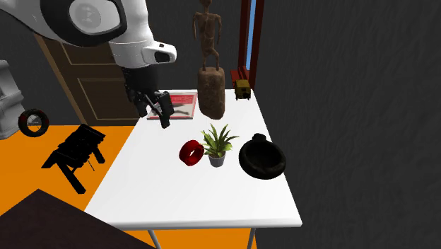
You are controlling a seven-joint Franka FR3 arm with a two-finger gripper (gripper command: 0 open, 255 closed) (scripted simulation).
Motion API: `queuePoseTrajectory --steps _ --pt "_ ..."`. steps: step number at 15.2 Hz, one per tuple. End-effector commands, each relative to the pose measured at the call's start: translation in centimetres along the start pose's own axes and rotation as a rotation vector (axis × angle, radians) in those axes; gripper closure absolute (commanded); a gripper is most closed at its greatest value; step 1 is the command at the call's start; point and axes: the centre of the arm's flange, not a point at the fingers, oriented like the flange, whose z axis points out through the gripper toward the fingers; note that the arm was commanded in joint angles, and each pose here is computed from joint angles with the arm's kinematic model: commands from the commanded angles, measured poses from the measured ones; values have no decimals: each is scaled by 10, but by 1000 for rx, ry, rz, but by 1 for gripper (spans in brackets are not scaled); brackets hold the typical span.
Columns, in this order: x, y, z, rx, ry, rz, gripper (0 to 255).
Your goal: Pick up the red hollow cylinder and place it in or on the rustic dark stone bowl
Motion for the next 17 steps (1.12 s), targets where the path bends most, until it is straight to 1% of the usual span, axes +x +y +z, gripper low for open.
queuePoseTrajectory --steps 1,13,17 --pt "19 4 22 6 2 9 0" --pt "117 41 139 47 10 65 0" --pt "117 40 160 47 10 65 0"
